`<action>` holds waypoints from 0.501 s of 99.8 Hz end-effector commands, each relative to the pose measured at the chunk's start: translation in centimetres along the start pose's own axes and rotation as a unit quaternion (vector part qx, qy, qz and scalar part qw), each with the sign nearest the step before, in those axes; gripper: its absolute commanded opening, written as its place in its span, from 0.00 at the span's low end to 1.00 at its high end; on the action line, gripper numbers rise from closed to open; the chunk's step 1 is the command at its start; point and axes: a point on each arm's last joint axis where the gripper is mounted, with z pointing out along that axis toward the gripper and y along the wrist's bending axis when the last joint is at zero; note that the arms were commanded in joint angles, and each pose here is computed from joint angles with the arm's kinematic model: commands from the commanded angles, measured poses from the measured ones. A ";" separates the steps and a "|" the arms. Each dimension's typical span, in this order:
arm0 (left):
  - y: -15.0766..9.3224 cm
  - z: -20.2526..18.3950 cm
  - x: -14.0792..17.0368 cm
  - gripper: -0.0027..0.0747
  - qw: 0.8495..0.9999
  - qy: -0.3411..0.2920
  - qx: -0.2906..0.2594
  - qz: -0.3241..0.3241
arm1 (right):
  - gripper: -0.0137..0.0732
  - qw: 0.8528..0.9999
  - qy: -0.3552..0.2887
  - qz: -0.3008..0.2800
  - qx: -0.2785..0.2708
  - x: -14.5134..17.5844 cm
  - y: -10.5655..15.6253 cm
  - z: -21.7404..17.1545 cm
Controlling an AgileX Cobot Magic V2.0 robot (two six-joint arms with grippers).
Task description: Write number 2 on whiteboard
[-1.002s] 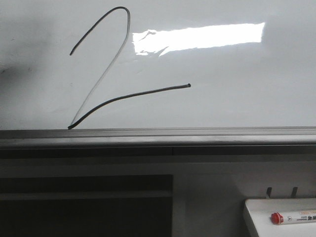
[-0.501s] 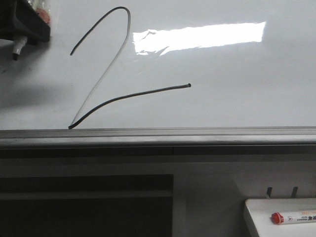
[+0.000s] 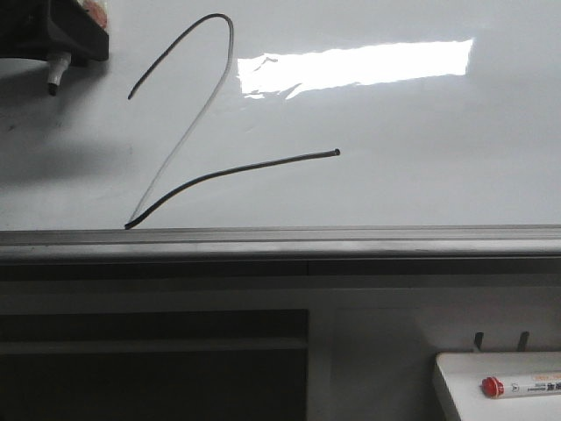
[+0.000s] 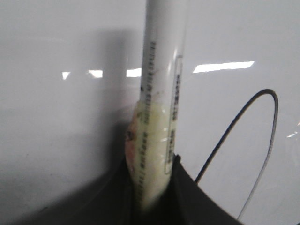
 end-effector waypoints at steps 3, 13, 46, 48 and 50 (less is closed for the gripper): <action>-0.1 0.3 -0.7 0.13 1.000 -0.013 0.004 -0.003 | 0.08 0.999 -0.039 0.008 0.022 -1.3 -0.4 -0.4; -0.1 0.3 -0.7 0.31 1.000 -0.013 0.004 -0.003 | 0.08 0.999 -0.039 0.008 0.022 -1.3 -0.4 -0.4; -0.1 0.3 -0.7 0.47 1.000 -0.013 0.004 -0.003 | 0.08 0.999 -0.039 0.008 0.022 -1.3 -0.4 -0.4; -0.1 0.3 -0.8 0.48 1.000 -0.016 0.005 -0.003 | 0.08 0.999 -0.039 0.008 0.022 -1.3 -0.4 -0.4; -0.1 0.3 -0.8 0.50 1.000 -0.016 0.005 -0.003 | 0.08 0.999 -0.039 0.008 0.022 -1.3 -0.4 -0.4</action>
